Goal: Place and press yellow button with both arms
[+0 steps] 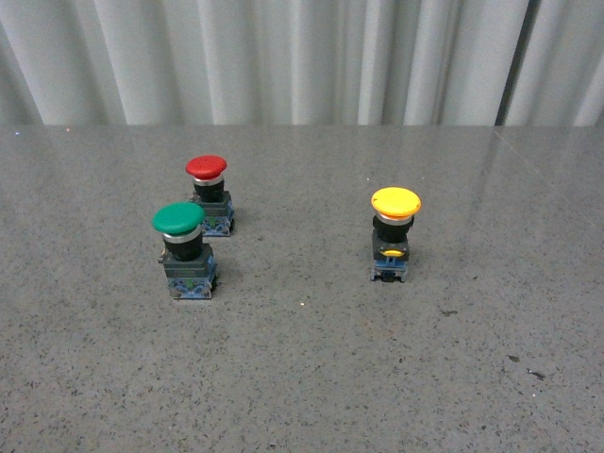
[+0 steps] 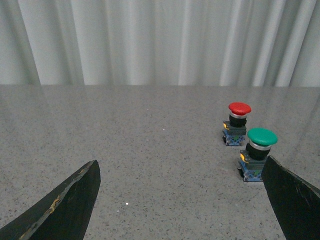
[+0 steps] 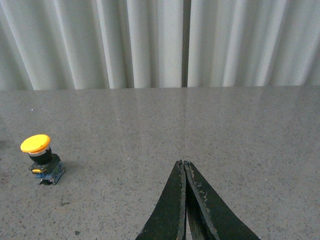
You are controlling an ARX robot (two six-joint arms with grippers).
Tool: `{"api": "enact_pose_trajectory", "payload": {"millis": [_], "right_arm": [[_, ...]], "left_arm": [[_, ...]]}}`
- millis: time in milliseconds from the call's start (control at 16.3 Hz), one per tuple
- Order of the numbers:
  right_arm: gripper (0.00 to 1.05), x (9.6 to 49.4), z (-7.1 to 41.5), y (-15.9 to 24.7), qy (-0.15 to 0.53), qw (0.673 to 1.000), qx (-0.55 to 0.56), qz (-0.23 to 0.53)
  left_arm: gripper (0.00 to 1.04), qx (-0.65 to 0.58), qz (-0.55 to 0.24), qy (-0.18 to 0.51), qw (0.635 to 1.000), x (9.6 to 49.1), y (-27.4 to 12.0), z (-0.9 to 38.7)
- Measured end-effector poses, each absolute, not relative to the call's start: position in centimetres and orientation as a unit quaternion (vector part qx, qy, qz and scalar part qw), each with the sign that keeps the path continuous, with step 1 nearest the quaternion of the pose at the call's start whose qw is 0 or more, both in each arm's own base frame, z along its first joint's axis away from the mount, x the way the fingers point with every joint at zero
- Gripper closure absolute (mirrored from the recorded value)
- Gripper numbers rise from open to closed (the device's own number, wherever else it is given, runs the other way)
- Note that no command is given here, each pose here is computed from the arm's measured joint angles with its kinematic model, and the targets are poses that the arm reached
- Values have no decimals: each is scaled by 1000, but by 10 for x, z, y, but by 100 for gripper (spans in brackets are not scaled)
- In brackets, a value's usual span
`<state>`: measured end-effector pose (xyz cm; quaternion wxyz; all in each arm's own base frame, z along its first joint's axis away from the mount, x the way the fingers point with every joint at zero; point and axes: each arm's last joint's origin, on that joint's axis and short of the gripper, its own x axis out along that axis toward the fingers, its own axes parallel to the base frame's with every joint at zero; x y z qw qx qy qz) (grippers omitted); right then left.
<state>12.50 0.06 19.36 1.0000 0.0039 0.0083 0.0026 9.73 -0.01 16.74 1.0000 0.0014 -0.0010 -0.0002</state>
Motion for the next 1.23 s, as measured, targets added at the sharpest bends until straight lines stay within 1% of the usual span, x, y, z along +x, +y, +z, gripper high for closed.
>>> {"api": "enact_pose_trajectory", "payload": {"millis": [184,368,552,675,798,859,921,982,1043,1227], "right_arm": [[103,119,190,1,-5,1000,4,3],[103,115,180,1,6,1000,4,3],[103,112,179,1,-4,1000,4,3],[103,110,170,1,-8,1000,4,3],[103,108,170,1,-5,1000,3,3],[103,104,166,1,11,1000,3,2],[103,98,166,1,8,1000,3,3],[103,97,170,1,-13,1000,3,3],[103,97,166,1,2,1000,3,3],[103,97,167,1,-2,1000,3,3]], "left_arm": [[7,1,0,-1,1000,97,0,167],[7,1,0,-1,1000,97,0,167],[7,1,0,-1,1000,97,0,167],[7,1,0,-1,1000,97,0,167],[7,1,0,-1,1000,97,0,167],[7,2,0,-1,1000,97,0,167],[7,1,0,-1,1000,97,0,167],[7,1,-1,-1,1000,97,0,167],[7,1,0,-1,1000,97,0,167],[7,1,0,-1,1000,97,0,167]]}}
